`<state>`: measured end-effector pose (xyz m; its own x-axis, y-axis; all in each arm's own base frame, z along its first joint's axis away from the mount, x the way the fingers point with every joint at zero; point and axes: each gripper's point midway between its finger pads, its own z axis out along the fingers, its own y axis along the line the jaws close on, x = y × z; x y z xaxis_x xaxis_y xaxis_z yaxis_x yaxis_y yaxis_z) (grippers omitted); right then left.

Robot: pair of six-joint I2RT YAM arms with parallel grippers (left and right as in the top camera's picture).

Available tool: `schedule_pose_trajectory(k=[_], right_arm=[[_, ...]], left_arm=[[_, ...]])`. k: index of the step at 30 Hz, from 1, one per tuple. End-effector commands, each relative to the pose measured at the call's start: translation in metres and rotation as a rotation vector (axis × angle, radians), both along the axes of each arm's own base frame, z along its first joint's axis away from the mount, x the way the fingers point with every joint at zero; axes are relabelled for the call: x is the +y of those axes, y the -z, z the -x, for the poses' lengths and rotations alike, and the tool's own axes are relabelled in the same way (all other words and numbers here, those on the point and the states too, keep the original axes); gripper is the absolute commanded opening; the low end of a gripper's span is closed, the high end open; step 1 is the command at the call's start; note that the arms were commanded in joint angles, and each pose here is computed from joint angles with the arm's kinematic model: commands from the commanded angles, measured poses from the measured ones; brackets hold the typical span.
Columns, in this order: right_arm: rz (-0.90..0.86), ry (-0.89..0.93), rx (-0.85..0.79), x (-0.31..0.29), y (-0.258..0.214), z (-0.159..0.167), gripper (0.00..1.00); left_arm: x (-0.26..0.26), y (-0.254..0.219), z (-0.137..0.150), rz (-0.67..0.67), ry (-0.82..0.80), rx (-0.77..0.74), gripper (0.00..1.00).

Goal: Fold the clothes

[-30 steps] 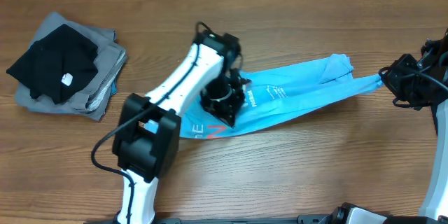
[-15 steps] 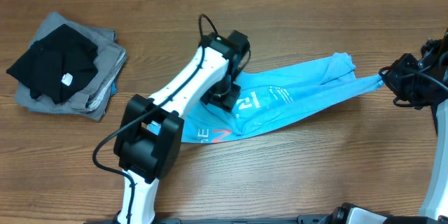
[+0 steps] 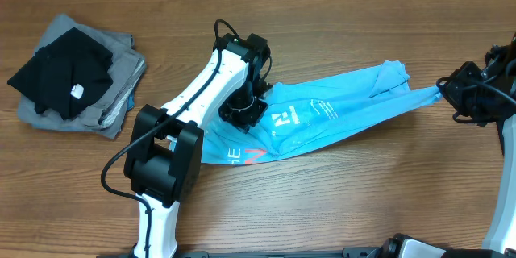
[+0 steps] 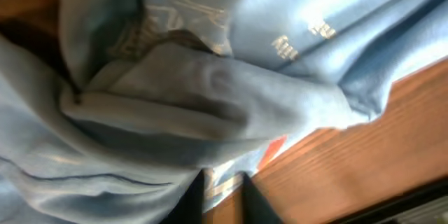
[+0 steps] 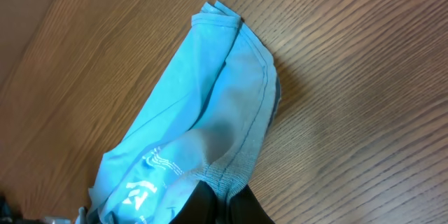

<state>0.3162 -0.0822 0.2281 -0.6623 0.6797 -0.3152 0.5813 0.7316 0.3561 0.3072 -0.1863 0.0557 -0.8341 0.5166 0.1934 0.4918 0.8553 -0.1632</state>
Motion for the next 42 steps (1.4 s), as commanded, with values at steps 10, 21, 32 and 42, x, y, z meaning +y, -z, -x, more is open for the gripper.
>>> schedule_pose_trajectory(k=[10,21,32,42], right_arm=[[0.019,0.008,-0.032,-0.002,-0.013,-0.003,0.06],[0.02,0.008,-0.033,-0.002,-0.013,-0.003,0.06],[0.015,0.021,-0.04,-0.003,-0.014,-0.004,0.06],[0.016,0.021,-0.043,-0.003,-0.014,-0.005,0.06]], left_arm=[[-0.016,0.001,-0.027,0.083,0.057,-0.138,0.47],[-0.001,0.025,0.002,0.04,0.1,-0.044,0.04],[0.018,-0.111,-0.078,-0.068,-0.039,-0.429,0.04],[0.001,-0.128,-0.027,0.028,-0.128,-0.234,0.04]])
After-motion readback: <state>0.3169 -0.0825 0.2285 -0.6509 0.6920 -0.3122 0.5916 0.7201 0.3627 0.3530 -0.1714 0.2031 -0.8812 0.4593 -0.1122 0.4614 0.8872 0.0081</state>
